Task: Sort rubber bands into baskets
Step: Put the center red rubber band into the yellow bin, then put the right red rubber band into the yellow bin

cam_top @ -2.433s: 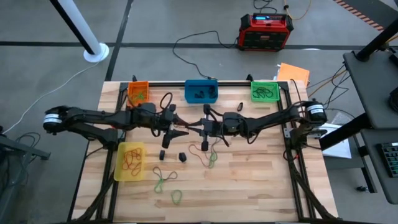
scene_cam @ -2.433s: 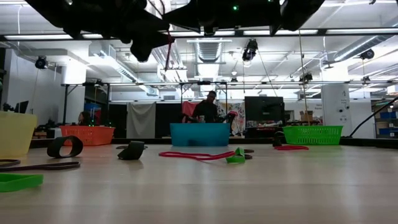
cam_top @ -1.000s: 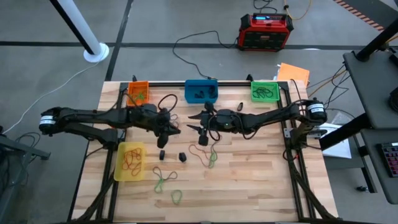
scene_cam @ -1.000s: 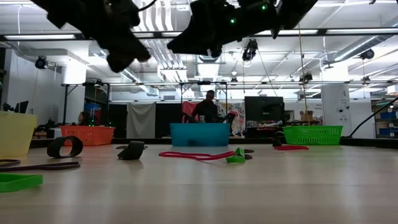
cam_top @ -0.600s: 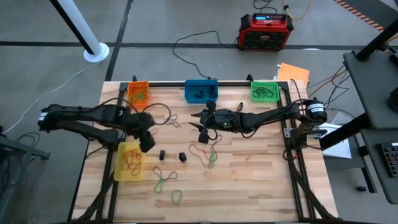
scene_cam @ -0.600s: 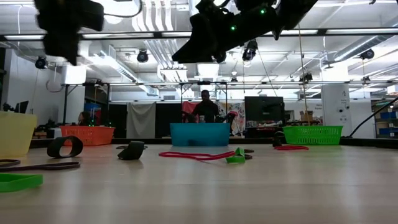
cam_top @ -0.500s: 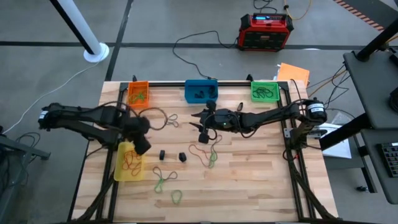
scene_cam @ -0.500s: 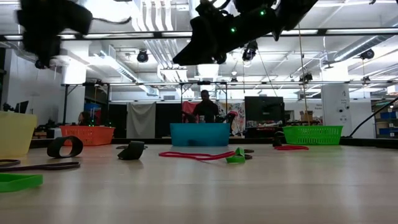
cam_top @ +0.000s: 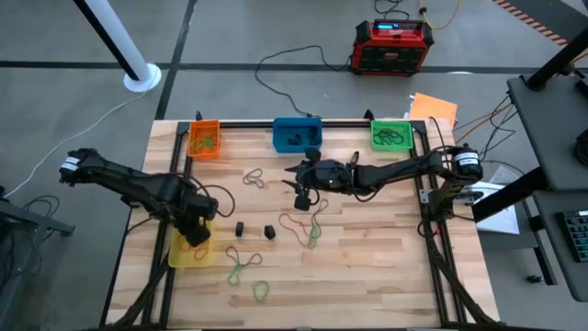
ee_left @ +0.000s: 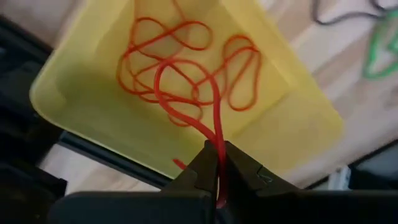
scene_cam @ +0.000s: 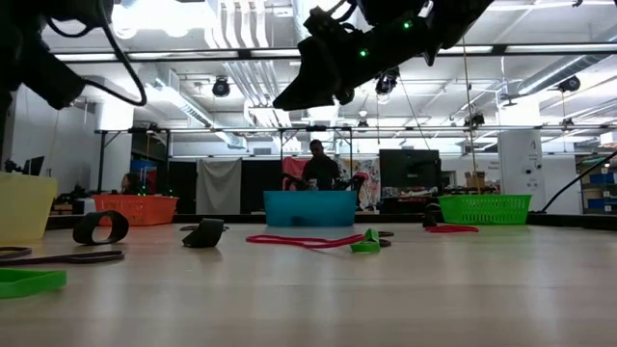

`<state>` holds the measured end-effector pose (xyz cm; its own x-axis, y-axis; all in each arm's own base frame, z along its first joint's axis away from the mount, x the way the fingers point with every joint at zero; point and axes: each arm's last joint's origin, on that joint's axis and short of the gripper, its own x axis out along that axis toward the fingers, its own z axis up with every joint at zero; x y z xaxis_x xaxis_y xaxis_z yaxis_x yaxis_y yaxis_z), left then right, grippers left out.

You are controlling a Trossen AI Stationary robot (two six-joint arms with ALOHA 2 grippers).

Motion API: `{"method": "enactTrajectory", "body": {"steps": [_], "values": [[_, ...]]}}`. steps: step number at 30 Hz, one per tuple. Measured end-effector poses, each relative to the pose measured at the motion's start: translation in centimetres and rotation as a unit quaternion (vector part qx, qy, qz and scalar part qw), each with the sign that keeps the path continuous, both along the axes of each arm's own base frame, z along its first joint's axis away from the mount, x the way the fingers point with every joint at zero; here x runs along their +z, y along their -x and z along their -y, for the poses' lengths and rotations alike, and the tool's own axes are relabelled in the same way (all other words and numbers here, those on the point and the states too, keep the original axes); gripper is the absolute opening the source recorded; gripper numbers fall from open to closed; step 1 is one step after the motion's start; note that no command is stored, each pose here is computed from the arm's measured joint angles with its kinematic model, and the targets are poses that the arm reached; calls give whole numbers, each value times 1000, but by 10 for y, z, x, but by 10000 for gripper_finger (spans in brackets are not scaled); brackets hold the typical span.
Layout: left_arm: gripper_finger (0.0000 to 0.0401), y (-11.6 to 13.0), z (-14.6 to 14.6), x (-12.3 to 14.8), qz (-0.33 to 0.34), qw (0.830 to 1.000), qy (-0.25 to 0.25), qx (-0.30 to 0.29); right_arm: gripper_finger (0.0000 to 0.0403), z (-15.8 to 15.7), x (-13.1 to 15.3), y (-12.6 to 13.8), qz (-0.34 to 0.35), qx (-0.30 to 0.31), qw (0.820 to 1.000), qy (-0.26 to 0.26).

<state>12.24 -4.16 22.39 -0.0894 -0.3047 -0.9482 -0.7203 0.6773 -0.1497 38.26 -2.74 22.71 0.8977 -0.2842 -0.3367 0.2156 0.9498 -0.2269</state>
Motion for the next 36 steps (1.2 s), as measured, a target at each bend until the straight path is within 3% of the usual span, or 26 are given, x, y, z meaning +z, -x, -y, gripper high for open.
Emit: {"method": "enactTrajectory", "body": {"steps": [8,20,25,29,33,36], "values": [[14,-9,0,15,49,998,-38,5,161,1,-1,0,-5,-2,1000,-4],[67,-9,-2,15,51,996,-66,9,162,0,-5,2,-25,-3,1000,-8],[67,-17,-3,27,111,988,-106,-11,160,0,-14,6,-75,-7,997,-18],[66,-31,-5,43,213,959,-178,-64,160,1,-20,12,-142,-17,989,-36],[66,-50,-3,54,327,901,-244,-145,161,6,-17,19,-210,-60,972,-89],[66,-62,-1,59,377,857,-275,-218,159,14,-18,30,-277,-106,947,-127]]}}
